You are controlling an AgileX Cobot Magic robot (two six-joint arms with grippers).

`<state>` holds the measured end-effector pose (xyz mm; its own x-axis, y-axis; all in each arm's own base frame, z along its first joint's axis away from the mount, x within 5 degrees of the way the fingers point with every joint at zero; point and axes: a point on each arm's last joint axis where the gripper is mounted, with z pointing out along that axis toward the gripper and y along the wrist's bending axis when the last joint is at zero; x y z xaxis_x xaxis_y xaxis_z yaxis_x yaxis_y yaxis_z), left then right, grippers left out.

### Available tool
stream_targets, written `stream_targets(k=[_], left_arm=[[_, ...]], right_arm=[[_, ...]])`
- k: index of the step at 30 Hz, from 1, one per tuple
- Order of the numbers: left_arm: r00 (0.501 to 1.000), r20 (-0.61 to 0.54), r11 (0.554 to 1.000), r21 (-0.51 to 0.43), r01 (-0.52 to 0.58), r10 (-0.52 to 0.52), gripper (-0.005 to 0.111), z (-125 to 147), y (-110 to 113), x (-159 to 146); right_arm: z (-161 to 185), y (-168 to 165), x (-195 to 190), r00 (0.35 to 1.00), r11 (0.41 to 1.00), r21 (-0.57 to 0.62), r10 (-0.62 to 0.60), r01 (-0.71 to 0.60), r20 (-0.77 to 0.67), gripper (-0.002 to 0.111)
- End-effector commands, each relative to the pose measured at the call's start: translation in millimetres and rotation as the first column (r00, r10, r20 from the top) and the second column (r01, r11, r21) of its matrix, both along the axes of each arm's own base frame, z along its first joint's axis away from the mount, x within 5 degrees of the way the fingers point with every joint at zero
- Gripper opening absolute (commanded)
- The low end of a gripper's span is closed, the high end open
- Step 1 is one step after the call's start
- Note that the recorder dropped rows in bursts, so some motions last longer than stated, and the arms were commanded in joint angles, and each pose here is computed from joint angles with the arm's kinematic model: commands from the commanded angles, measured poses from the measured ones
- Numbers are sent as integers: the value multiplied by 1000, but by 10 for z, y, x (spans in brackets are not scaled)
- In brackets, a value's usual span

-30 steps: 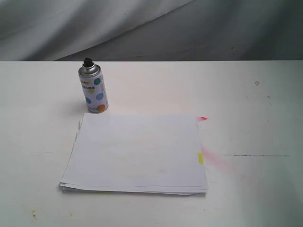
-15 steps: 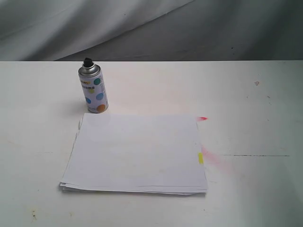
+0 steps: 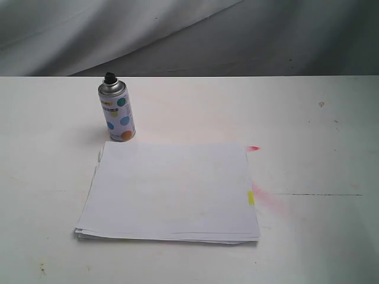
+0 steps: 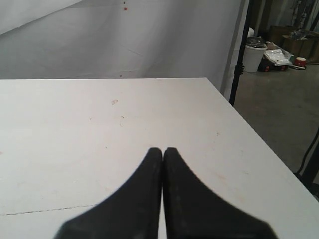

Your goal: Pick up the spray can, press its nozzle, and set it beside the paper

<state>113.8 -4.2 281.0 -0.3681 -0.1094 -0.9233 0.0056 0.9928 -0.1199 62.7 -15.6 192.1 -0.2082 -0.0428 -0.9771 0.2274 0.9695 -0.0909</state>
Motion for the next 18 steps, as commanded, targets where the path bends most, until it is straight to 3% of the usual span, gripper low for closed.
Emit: stream_targets(k=[1,14,18], left_arm=[[1000,10,999,-36,-6,6,0,27,-6,8],[1000,24,999,-36,-9,10,0,39,-3,17],[999,41,993,-119,-17,22,0,58,-20,27]], right_arm=[[-6,-4,-6,1000,1000,-11,-7,7,2,0],[-6,-4,-6,1000,1000,-9,-7,7,3,0],[-6,-4,-6,1000,1000,-11,-7,7,2,0]])
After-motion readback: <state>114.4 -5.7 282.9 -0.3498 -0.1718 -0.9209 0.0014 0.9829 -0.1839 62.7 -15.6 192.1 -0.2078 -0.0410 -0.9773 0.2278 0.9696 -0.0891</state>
